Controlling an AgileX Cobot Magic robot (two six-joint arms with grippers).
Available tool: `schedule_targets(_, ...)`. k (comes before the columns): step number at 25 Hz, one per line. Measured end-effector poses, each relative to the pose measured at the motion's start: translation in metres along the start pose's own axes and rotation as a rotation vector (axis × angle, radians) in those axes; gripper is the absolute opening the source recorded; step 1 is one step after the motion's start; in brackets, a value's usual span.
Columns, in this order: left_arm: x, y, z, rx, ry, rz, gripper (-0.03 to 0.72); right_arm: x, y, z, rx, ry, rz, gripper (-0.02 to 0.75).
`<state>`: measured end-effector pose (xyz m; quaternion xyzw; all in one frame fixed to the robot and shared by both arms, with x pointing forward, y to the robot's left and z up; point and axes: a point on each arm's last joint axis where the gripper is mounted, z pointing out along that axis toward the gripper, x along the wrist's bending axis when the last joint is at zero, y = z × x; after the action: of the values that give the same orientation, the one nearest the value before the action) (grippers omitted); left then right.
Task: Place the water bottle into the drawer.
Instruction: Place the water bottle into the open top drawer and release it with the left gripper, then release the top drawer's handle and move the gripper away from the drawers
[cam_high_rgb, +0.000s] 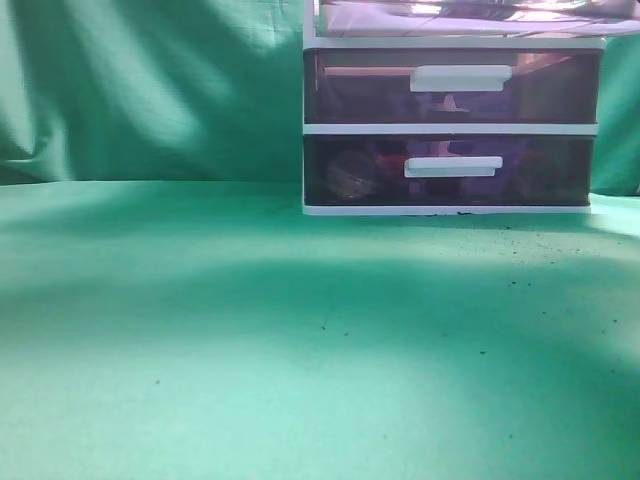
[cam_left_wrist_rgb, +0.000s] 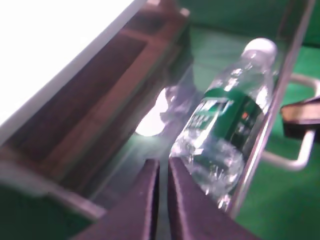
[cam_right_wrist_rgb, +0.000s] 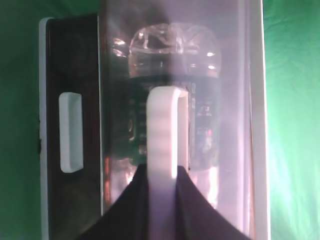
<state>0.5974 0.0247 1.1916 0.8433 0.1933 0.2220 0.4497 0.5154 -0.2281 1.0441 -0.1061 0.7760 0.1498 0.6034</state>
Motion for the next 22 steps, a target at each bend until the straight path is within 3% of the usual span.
schedule_targets(2,0.005,0.0,-0.028,0.101,0.091,-0.092,0.0,-0.001,-0.001,0.001,0.007,-0.006,-0.008,0.099)
schedule_targets(5,0.016,0.004,-0.071,0.131,0.233,-0.215,0.0,-0.009,-0.005,0.015,0.026,-0.019,0.018,0.099)
schedule_targets(9,0.015,-0.005,-0.108,0.111,0.29,-0.261,0.0,-0.023,-0.009,0.041,0.033,-0.045,0.022,0.099)
schedule_targets(13,-0.007,-0.035,-0.131,0.091,0.276,-0.314,0.0,-0.033,-0.014,0.07,0.035,-0.057,0.015,0.099)
schedule_targets(18,-0.045,-0.097,-0.153,0.122,0.214,-0.393,0.0,-0.039,-0.02,0.105,0.034,-0.073,0.007,0.099)
schedule_targets(22,-0.068,-0.133,-0.175,0.147,0.203,-0.406,0.0,-0.043,-0.024,0.126,0.029,-0.097,0.006,0.099)
